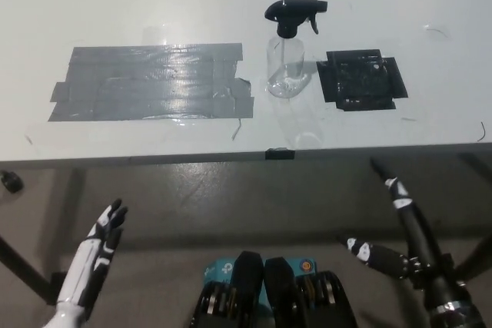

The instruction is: The robot grabs the black lid of the spray bottle on the desk and places it on the black area of the desk

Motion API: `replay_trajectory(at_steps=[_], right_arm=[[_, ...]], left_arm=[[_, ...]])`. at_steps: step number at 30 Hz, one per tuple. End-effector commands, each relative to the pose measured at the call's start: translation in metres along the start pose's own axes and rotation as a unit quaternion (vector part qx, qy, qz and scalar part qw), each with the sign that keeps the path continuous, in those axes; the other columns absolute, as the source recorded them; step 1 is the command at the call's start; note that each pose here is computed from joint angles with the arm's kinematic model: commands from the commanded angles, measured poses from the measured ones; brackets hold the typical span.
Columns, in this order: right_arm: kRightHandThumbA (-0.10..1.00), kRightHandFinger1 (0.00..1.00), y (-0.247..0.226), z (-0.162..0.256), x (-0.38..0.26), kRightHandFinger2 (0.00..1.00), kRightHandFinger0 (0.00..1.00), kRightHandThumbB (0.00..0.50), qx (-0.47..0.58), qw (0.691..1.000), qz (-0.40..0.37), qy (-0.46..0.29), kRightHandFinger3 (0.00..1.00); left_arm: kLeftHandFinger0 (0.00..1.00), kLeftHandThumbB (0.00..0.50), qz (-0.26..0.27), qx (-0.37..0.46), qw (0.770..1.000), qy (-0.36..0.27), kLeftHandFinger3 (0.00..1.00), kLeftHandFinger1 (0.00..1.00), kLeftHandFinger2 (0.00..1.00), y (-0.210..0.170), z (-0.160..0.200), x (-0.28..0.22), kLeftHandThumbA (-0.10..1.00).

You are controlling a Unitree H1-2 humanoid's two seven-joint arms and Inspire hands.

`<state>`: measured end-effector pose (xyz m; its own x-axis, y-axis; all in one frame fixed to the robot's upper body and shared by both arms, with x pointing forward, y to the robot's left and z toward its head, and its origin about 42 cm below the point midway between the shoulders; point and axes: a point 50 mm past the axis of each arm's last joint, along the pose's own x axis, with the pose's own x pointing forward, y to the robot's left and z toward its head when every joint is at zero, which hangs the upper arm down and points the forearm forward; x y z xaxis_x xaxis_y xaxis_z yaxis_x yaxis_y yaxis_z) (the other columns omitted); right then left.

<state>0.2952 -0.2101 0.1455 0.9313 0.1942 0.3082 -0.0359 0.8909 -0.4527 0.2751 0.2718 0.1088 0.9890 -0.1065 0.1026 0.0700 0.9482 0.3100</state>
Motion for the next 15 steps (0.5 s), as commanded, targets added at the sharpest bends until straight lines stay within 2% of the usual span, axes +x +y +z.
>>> replay_trajectory(at_steps=[1,4,5,10,11,12,15], right_arm=[[0.9,1.0,-0.024,0.049,0.006,1.0,1.0,0.35,-0.049,0.991,-0.064,-0.103,1.0],[0.94,1.0,-0.039,0.075,0.014,1.0,1.0,0.346,-0.081,0.983,-0.083,-0.141,1.0],[0.94,1.0,-0.044,0.086,0.018,1.0,1.0,0.339,-0.096,0.98,-0.087,-0.153,1.0],[1.0,1.0,-0.062,0.119,0.052,1.0,1.0,0.365,-0.18,0.963,-0.1,-0.172,1.0],[0.95,1.0,-0.07,0.129,0.073,1.0,1.0,0.352,-0.204,0.959,-0.097,-0.173,1.0],[0.94,1.0,-0.071,0.132,0.078,1.0,1.0,0.351,-0.212,0.957,-0.096,-0.172,1.0],[0.9,1.0,-0.077,0.144,0.115,1.0,1.0,0.369,-0.259,0.945,-0.099,-0.172,1.0]], left_arm=[[1.0,0.269,-0.027,-0.029,0.997,-0.064,1.0,1.0,1.0,-0.012,0.031,0.012,1.0],[1.0,0.242,-0.032,-0.026,0.996,-0.079,1.0,1.0,1.0,-0.02,0.042,0.017,1.0],[1.0,0.245,-0.034,-0.023,0.996,-0.082,1.0,1.0,1.0,-0.022,0.043,0.018,1.0],[1.0,0.273,-0.034,-0.026,0.995,-0.085,1.0,1.0,1.0,-0.027,0.044,0.022,1.0],[1.0,0.307,-0.043,-0.016,0.996,-0.082,1.0,1.0,1.0,-0.029,0.044,0.023,1.0],[1.0,0.321,-0.044,-0.014,0.996,-0.08,1.0,1.0,1.0,-0.029,0.044,0.024,1.0],[1.0,0.323,-0.045,-0.012,0.996,-0.071,1.0,1.0,1.0,-0.03,0.041,0.024,1.0]])
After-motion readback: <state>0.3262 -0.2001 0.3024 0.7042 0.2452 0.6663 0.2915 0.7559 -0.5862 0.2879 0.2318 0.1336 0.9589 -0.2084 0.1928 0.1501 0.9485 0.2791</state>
